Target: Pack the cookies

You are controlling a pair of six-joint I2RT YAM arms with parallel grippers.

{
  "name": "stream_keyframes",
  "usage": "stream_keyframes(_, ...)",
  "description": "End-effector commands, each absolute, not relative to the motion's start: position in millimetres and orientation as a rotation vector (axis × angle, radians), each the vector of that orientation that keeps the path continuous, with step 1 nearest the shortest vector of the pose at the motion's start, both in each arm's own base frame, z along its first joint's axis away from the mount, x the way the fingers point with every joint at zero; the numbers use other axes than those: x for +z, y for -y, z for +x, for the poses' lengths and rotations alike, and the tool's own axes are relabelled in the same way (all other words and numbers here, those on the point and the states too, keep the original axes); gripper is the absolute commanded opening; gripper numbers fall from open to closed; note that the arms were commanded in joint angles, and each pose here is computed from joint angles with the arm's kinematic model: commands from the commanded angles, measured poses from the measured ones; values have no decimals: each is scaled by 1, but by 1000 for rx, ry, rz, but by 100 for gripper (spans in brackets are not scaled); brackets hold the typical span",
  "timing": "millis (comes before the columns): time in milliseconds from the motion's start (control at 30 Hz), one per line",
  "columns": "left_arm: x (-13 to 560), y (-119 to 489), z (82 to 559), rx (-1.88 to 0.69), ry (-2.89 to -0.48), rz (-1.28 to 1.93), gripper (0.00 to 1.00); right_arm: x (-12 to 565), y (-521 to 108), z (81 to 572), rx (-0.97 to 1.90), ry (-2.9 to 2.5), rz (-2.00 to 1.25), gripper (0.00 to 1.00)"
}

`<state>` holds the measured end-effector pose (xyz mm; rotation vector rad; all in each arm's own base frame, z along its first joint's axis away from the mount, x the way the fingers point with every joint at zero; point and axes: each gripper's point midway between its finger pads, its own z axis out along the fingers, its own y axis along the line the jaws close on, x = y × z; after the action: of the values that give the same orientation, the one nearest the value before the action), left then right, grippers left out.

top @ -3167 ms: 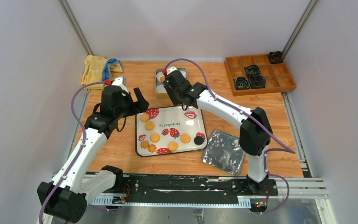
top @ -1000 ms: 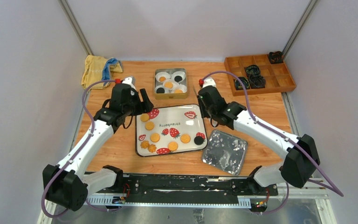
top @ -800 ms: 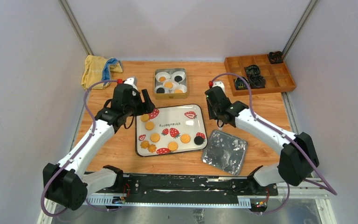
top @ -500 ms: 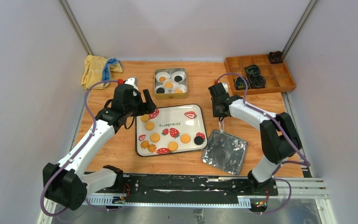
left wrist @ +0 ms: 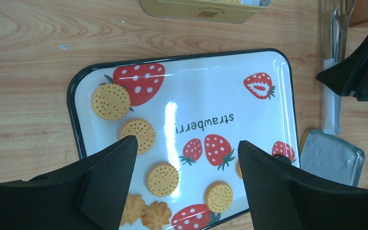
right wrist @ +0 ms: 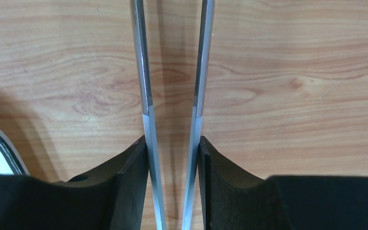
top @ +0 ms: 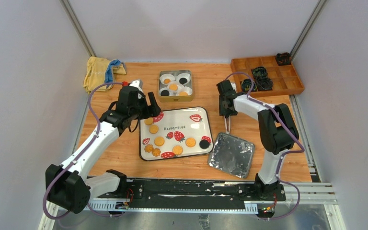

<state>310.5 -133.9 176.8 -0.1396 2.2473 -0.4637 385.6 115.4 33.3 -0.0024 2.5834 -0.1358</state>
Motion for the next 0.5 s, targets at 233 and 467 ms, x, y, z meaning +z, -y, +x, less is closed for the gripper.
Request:
stream_keyframes(233, 180, 134, 311, -455, -2236, -134, 84, 63, -115, 438, -158, -2554, 15, 35)
stream_keyframes(467, 180, 126, 310, -407, -2230, -142, 84, 34, -109, 433, -171, -2637, 55, 42)
